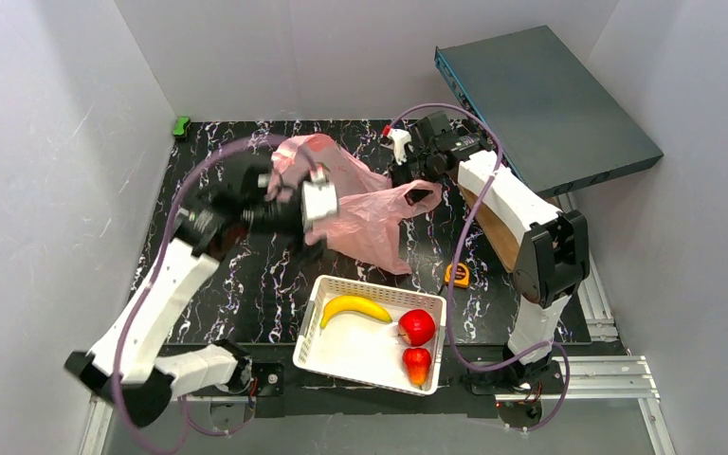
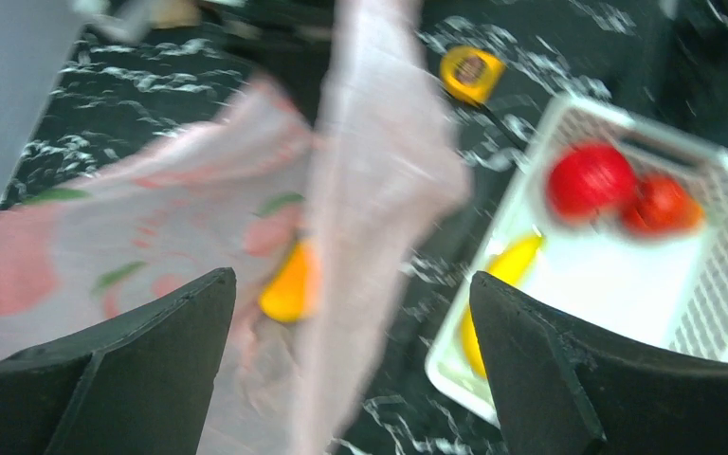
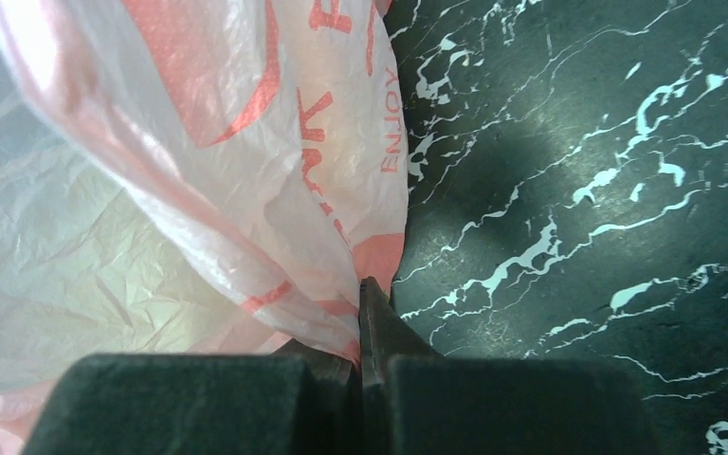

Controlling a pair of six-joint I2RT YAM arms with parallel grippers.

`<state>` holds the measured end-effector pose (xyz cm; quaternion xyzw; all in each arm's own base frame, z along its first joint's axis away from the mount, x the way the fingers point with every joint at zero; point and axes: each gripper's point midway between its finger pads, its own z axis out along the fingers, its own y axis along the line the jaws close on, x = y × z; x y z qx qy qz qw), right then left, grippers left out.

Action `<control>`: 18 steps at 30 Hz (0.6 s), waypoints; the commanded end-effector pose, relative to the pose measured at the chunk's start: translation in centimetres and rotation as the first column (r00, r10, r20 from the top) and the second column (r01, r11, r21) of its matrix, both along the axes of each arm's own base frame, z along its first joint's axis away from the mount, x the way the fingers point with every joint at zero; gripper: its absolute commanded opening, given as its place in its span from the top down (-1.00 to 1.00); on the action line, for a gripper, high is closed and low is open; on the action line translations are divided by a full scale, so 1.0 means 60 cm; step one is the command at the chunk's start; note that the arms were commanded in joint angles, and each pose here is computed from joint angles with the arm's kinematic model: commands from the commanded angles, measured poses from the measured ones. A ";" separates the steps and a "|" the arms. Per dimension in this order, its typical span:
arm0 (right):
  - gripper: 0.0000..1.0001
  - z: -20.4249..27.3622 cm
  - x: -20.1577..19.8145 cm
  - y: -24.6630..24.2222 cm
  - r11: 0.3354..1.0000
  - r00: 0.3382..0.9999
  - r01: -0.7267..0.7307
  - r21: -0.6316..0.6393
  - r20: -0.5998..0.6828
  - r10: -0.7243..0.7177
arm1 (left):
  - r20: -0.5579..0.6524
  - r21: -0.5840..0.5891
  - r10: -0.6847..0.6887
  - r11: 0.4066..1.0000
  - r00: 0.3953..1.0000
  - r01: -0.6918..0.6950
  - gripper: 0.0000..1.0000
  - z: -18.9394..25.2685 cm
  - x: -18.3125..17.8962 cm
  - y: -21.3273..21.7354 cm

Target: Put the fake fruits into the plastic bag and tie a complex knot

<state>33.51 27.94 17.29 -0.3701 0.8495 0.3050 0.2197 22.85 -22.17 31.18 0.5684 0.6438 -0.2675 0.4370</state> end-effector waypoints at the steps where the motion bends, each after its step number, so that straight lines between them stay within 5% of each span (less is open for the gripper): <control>1: 0.97 0.053 0.017 -0.003 0.999 0.990 0.013 0.031 0.143 -0.017 | -0.035 0.207 -0.283 0.936 0.959 0.284 -0.69 -0.107 -0.144 0.031; 9: 0.97 0.065 0.009 -0.001 0.999 0.986 0.001 0.036 0.169 -0.007 | -0.128 0.351 -0.188 0.910 0.974 0.221 -0.48 -0.238 -0.143 -0.007; 18: 0.97 0.074 -0.002 -0.003 0.999 0.985 -0.024 0.036 0.174 0.018 | -0.032 0.447 -0.275 0.856 0.961 0.260 -0.38 -0.338 -0.132 -0.035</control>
